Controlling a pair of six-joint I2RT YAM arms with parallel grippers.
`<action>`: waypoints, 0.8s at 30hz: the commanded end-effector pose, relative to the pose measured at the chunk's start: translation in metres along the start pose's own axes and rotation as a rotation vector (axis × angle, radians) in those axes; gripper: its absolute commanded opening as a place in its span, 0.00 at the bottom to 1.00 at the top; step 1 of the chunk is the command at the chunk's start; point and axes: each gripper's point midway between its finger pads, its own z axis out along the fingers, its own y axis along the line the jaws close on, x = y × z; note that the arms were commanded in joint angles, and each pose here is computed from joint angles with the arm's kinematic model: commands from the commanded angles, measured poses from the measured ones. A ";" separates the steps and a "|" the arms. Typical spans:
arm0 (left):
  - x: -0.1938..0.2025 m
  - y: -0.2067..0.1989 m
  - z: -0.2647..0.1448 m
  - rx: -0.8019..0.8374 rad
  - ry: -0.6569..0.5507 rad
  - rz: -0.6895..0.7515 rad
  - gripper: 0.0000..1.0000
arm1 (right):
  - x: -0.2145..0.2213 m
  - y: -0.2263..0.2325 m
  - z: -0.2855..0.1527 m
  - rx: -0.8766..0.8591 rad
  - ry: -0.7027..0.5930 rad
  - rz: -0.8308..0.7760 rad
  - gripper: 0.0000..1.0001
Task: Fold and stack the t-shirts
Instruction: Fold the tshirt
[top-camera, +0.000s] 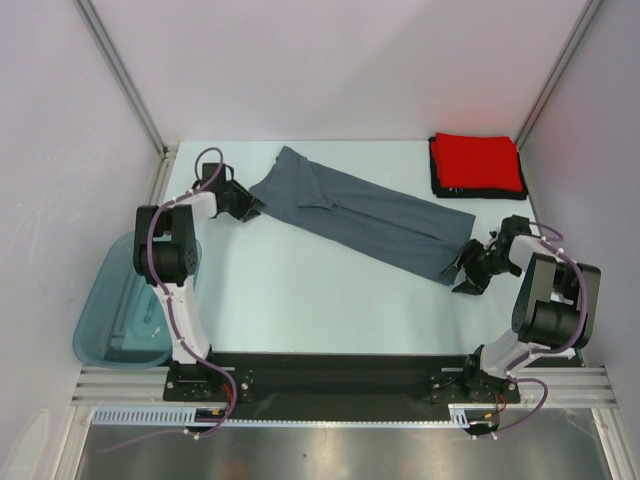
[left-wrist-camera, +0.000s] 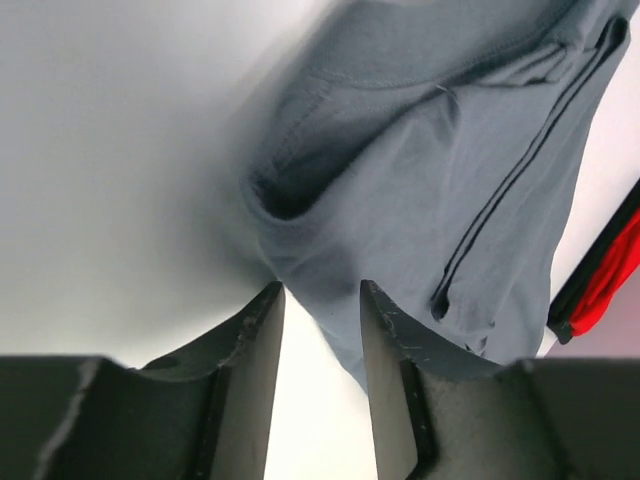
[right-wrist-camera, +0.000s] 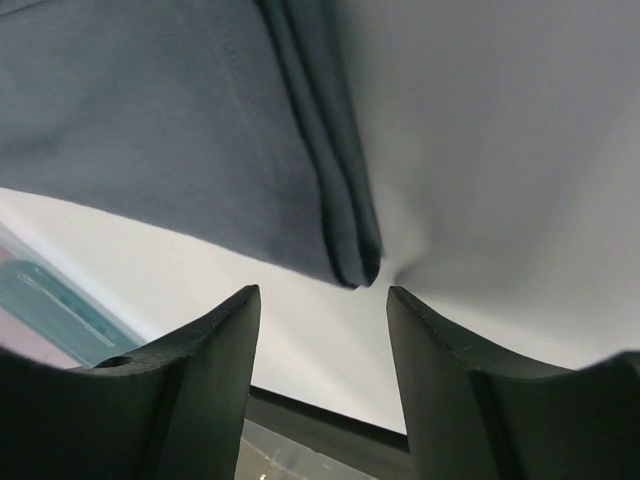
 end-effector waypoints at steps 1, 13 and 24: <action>-0.018 0.015 0.002 -0.035 -0.031 -0.002 0.39 | -0.022 0.001 -0.002 0.016 -0.057 -0.061 0.58; -0.017 0.017 0.006 -0.028 -0.010 0.001 0.26 | -0.033 -0.004 0.006 0.058 -0.060 -0.127 0.52; -0.033 0.016 0.012 -0.020 -0.034 0.015 0.08 | -0.016 0.000 0.015 0.074 0.007 -0.151 0.06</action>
